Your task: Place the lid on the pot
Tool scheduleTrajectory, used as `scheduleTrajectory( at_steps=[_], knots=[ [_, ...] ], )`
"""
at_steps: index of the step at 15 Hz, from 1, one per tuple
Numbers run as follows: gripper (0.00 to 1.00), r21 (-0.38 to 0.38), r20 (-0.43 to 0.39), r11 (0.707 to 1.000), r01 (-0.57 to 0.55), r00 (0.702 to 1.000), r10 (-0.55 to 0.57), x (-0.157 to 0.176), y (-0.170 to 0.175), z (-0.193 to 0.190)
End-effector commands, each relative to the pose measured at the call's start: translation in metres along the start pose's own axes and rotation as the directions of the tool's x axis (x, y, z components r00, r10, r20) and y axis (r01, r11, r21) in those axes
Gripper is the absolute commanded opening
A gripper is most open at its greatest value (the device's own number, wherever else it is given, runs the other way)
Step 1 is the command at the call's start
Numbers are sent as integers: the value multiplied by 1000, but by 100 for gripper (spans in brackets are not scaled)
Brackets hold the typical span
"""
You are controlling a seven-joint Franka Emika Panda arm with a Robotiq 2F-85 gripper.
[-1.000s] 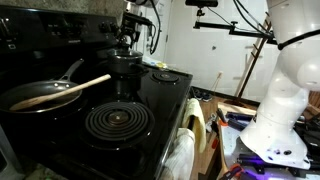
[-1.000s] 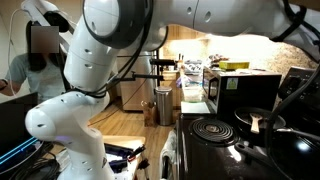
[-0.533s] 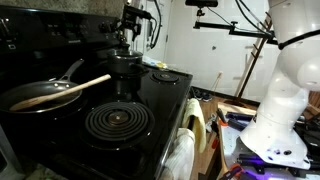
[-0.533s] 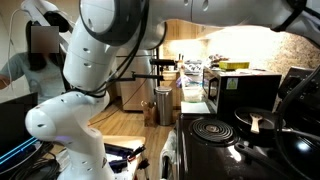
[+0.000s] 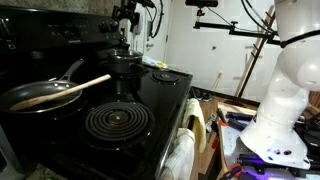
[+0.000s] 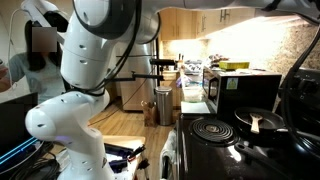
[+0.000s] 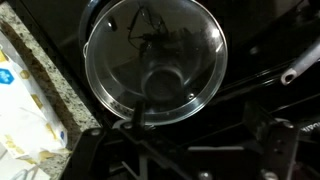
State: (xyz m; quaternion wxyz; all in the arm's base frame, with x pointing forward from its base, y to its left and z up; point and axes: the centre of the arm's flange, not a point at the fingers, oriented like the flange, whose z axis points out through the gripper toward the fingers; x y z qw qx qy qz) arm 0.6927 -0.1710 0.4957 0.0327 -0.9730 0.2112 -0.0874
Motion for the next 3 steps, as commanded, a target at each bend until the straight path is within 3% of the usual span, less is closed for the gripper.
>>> scheduleTrajectory(
  at_steps=[1, 3],
  knots=[
    [100, 13, 1, 999, 47, 999, -47, -1, -5, 0],
    [100, 29, 4, 995, 95, 995, -95, -2, -10, 1]
  ],
)
